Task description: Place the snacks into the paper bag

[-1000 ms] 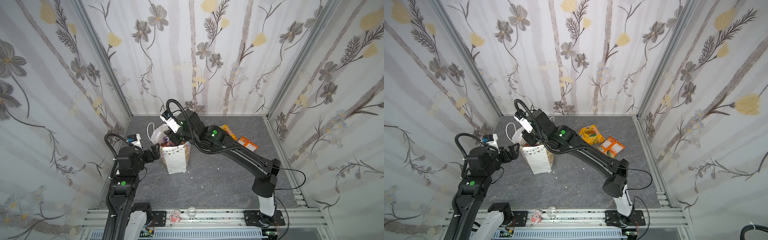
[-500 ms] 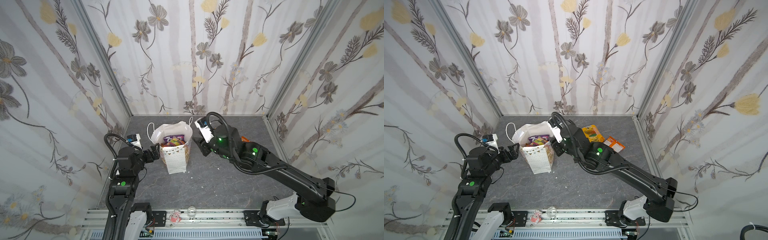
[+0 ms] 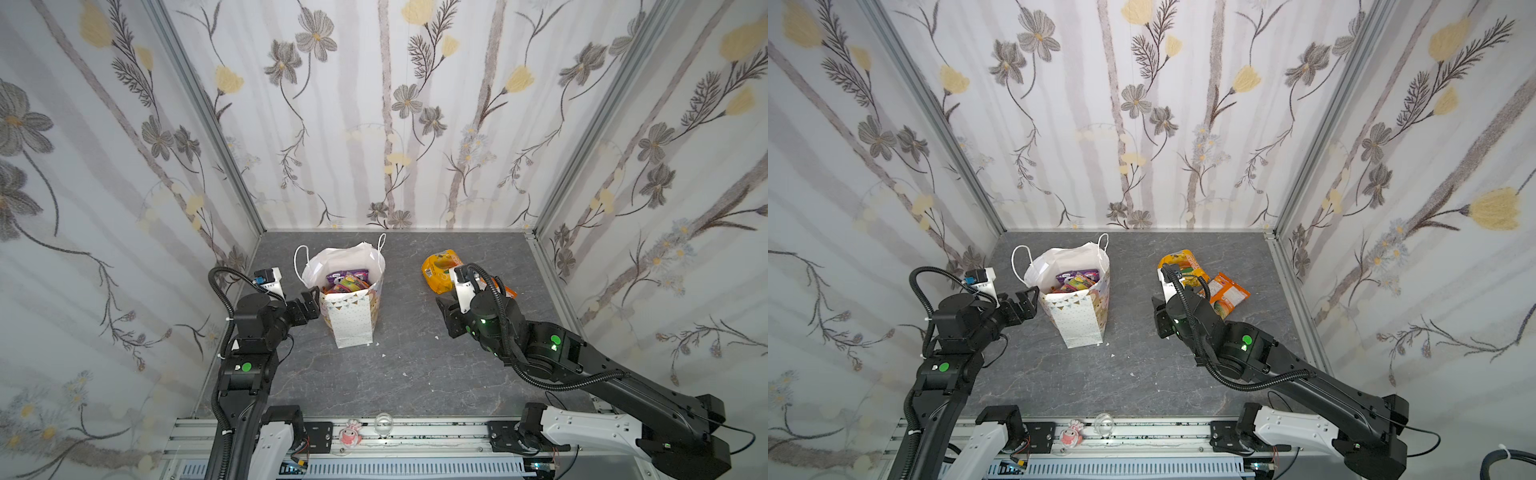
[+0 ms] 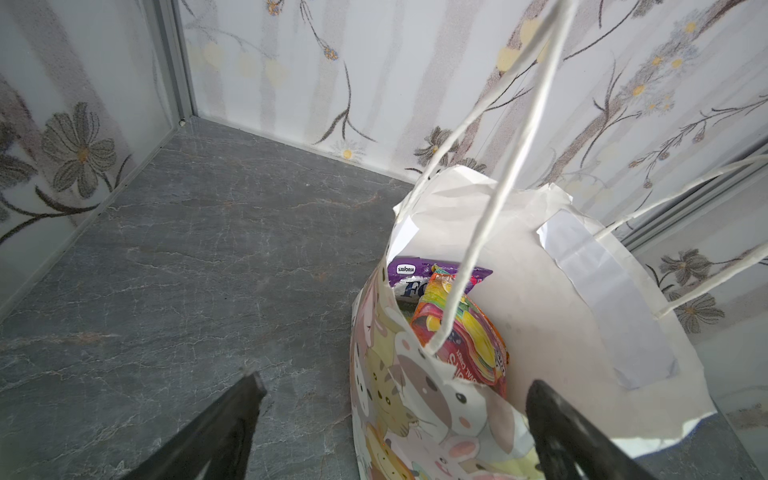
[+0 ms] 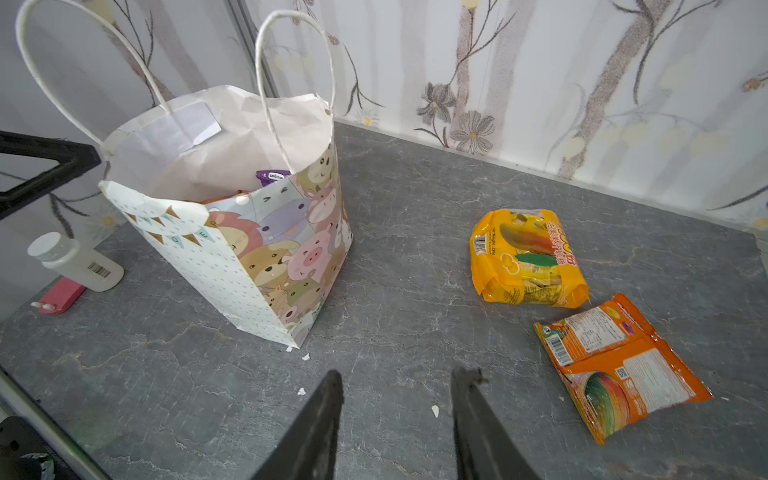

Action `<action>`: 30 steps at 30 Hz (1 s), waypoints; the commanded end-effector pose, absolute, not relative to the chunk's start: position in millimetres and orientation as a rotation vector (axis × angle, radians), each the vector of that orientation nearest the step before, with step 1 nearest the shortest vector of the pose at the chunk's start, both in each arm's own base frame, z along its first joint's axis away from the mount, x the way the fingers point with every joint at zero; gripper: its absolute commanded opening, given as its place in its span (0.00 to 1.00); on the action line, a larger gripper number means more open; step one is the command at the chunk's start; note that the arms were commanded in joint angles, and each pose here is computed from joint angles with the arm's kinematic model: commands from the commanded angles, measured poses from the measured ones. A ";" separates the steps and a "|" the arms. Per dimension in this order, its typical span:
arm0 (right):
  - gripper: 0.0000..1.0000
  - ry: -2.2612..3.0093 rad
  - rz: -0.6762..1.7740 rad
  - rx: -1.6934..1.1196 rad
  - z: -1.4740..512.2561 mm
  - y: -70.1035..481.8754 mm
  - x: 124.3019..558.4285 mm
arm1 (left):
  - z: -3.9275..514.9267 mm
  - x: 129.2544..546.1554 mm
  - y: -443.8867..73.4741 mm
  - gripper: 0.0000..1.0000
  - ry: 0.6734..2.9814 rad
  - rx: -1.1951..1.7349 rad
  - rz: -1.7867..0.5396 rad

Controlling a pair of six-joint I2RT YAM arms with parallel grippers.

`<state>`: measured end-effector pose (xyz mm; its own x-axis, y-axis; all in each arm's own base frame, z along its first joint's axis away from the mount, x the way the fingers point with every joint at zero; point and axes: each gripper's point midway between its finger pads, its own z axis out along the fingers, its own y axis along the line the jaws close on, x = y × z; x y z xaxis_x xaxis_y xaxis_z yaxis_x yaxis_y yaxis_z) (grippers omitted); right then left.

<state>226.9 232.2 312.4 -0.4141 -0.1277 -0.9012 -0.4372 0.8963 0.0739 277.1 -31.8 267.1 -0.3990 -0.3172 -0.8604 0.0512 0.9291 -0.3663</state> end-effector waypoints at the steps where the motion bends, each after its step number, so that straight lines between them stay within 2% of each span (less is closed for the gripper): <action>1: 0.44 2.016 0.331 -0.322 303.0 217.9 230.1 | 273.2 279.7 -32.6 1.00 1.918 -0.182 -0.407; 15: 0.47 2.205 0.128 -0.305 243.0 195.6 262.7 | 272.2 279.8 -30.4 1.00 1.921 -0.191 -0.396; 30: 0.46 2.376 -0.268 -0.310 153.0 153.9 305.6 | 271.2 280.0 -24.4 1.00 1.922 -0.218 -0.362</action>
<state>298.6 157.7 160.2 -0.7135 -0.2807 -0.6420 -0.1570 0.9570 -0.2439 277.4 -26.6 267.5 -0.3876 -0.3189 -0.8649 0.0253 0.9342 -0.3558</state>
